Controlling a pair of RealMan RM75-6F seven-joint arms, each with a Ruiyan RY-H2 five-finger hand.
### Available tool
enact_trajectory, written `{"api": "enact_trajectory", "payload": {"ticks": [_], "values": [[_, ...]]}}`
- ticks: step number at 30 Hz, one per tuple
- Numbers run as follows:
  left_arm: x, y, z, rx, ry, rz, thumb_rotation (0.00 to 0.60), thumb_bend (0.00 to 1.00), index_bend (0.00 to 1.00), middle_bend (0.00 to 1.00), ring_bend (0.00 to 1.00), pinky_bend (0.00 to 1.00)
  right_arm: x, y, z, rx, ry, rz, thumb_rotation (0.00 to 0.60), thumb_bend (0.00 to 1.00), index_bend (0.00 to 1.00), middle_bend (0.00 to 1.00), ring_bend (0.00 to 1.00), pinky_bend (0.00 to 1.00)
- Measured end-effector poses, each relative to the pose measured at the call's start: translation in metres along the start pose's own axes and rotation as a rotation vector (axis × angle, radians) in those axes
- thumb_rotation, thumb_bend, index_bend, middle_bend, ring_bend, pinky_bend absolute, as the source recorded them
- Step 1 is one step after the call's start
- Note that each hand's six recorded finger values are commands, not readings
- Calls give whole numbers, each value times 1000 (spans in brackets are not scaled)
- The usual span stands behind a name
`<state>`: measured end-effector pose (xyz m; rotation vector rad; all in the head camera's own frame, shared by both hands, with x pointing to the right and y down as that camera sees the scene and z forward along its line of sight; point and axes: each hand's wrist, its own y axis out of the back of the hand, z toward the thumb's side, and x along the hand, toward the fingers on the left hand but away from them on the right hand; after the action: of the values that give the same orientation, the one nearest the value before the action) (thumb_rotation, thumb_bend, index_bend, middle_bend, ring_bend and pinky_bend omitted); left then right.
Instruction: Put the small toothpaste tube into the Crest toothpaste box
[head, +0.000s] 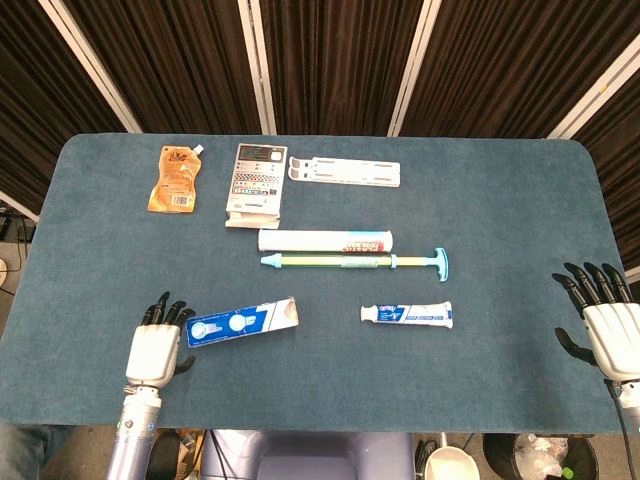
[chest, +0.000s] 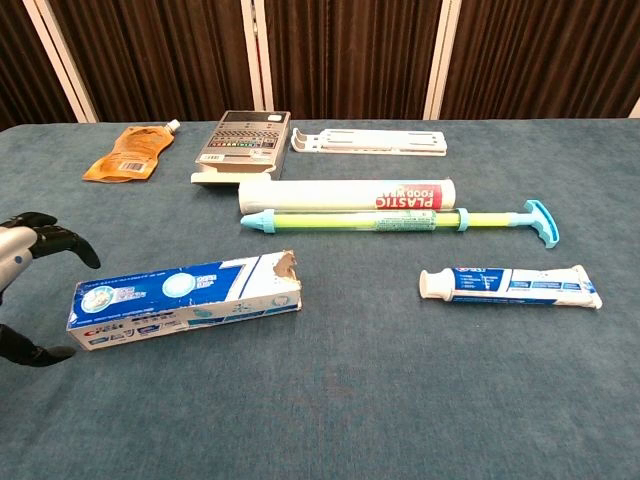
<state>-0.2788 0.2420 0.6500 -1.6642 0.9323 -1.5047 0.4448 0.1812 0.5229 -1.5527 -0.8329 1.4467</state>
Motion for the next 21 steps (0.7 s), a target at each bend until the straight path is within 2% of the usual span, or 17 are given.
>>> {"api": "enact_trajectory", "payload": {"ticks": [8, 21], "values": [[8, -4, 12, 6, -1, 34, 600, 177, 286, 181, 50, 171, -1, -2, -1, 3, 6, 11, 600, 310, 178, 124, 70, 29], [24, -26, 31, 13, 15, 28, 600, 176, 307, 198, 53, 171, 1, -5, -4, 13, 2, 32, 600, 310, 178, 124, 70, 29]]}}
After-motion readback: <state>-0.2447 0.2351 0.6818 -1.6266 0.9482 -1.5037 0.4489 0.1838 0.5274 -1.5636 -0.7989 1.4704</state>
